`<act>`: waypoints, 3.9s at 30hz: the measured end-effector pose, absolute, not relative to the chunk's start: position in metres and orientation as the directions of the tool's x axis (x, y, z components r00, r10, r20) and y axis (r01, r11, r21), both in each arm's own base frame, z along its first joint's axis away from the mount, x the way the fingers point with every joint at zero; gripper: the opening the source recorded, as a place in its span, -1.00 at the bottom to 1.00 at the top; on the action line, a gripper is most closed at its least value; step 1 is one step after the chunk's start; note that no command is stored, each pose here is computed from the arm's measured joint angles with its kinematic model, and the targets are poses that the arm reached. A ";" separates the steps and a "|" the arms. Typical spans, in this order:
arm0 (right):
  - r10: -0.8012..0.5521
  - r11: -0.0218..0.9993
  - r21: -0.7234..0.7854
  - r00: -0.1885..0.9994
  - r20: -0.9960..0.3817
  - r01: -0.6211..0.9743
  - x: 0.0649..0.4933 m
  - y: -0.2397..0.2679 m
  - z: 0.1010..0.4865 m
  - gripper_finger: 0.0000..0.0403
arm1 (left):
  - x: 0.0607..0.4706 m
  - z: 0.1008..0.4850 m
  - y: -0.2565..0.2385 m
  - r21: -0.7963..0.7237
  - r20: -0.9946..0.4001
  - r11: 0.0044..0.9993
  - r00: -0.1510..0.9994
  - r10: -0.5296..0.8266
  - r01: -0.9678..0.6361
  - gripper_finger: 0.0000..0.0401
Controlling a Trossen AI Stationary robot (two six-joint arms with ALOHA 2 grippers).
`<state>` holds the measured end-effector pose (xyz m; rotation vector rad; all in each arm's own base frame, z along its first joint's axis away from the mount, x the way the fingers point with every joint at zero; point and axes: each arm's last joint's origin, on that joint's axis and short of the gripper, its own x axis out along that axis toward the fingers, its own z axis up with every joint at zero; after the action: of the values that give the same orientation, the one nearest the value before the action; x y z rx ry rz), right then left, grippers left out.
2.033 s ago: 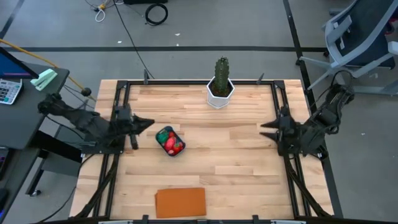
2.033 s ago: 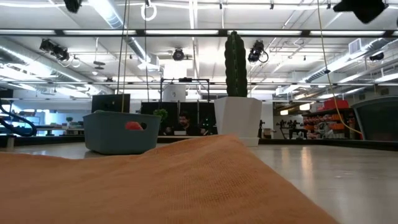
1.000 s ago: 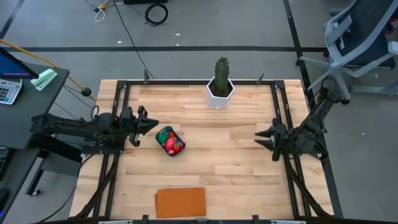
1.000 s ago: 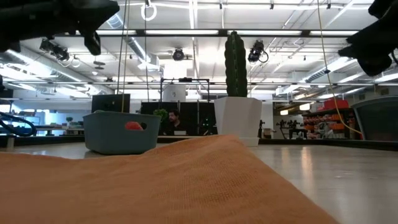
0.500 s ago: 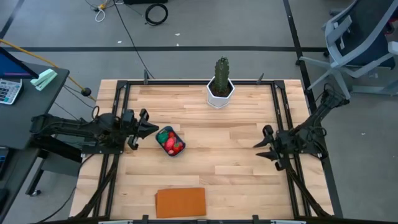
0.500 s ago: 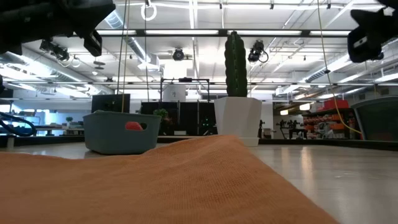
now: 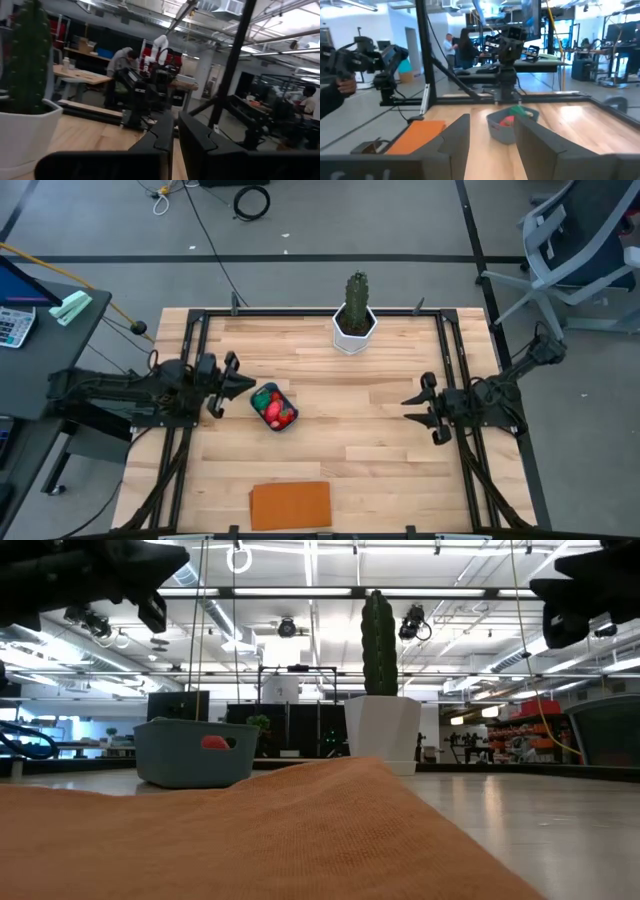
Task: Pick and placing Produce into tupperware
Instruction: Return to Home Position
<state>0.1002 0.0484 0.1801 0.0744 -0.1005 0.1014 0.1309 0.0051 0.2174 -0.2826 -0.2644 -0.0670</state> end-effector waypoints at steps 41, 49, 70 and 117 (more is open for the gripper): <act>-0.014 0.963 0.268 0.999 0.043 0.002 0.105 0.023 0.196 -0.21 | 0.130 0.178 -0.001 -0.311 0.062 0.948 0.996 -0.056 0.072 -0.91; -0.014 0.962 0.271 0.999 0.043 0.001 0.105 0.023 0.196 -0.21 | 0.131 0.173 -0.001 -0.322 0.019 0.945 0.998 -0.057 0.060 -0.82; -0.014 0.963 0.269 0.999 0.038 0.003 0.105 0.023 0.195 -0.21 | 0.121 0.181 -0.001 -0.411 0.087 0.907 0.994 -0.064 0.094 -0.89; -0.014 0.963 0.268 0.999 0.039 0.003 0.105 0.023 0.195 -0.21 | 0.100 0.172 -0.005 -0.344 0.018 0.923 0.984 -0.179 0.174 -0.84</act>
<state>0.1050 0.0227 0.1952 0.2717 -0.0405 -0.0088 0.0996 -0.0047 0.1723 -0.3518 0.0137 -0.1813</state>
